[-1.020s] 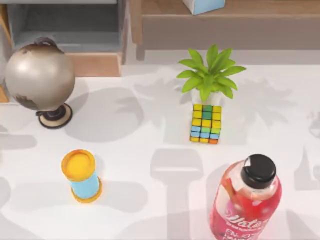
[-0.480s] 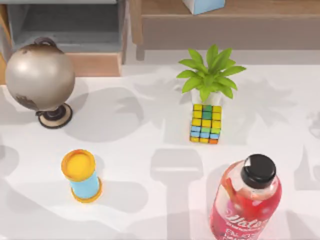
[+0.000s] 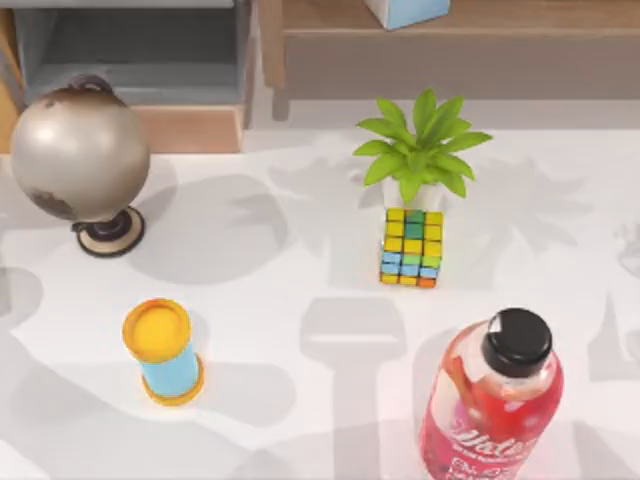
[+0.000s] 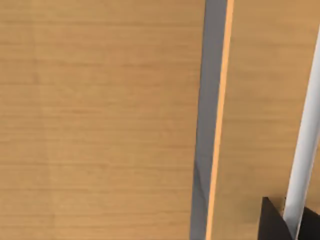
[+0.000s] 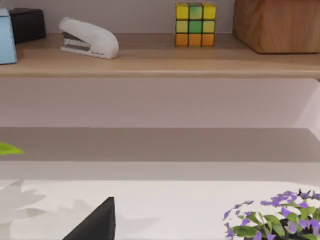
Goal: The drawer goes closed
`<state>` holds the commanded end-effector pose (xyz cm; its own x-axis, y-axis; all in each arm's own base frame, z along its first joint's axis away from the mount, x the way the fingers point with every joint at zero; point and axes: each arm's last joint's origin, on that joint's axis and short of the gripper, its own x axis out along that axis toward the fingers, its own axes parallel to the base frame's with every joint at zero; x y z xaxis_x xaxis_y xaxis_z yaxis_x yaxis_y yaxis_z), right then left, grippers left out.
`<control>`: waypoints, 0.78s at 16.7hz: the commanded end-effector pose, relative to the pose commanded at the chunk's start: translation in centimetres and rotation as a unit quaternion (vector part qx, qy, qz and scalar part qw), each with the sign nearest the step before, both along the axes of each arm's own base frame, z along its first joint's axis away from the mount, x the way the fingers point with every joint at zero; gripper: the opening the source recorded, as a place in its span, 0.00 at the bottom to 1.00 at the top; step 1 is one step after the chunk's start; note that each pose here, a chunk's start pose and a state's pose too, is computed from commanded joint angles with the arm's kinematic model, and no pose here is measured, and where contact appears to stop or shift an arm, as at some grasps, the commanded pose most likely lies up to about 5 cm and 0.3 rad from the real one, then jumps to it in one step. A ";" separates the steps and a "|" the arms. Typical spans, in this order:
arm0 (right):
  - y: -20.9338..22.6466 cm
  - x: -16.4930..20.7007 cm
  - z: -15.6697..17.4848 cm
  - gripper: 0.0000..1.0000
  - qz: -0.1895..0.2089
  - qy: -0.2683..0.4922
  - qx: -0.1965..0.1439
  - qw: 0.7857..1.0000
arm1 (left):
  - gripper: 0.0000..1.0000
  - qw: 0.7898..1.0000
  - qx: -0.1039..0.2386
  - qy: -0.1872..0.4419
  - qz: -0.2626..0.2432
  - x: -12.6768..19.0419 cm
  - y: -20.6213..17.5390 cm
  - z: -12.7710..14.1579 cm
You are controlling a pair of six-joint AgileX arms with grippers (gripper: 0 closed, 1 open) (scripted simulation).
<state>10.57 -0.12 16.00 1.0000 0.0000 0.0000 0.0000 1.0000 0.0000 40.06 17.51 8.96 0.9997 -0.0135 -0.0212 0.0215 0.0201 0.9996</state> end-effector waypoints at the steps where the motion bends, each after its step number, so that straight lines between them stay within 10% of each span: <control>1: 0.0 0.0 0.0 1.00 0.000 0.000 0.000 1.000 | 0.00 1.000 0.000 0.000 0.000 0.9 0.0 0.0; 10: 0.0 0.0 0.0 1.00 0.000 0.000 0.000 1.000 | 0.00 1.000 -0.001 0.002 0.001 3.9 -0.2 0.0; 13: 0.0 0.0 0.0 1.00 0.000 0.000 0.000 1.000 | 0.23 1.000 -0.001 0.002 0.001 3.9 -0.2 0.0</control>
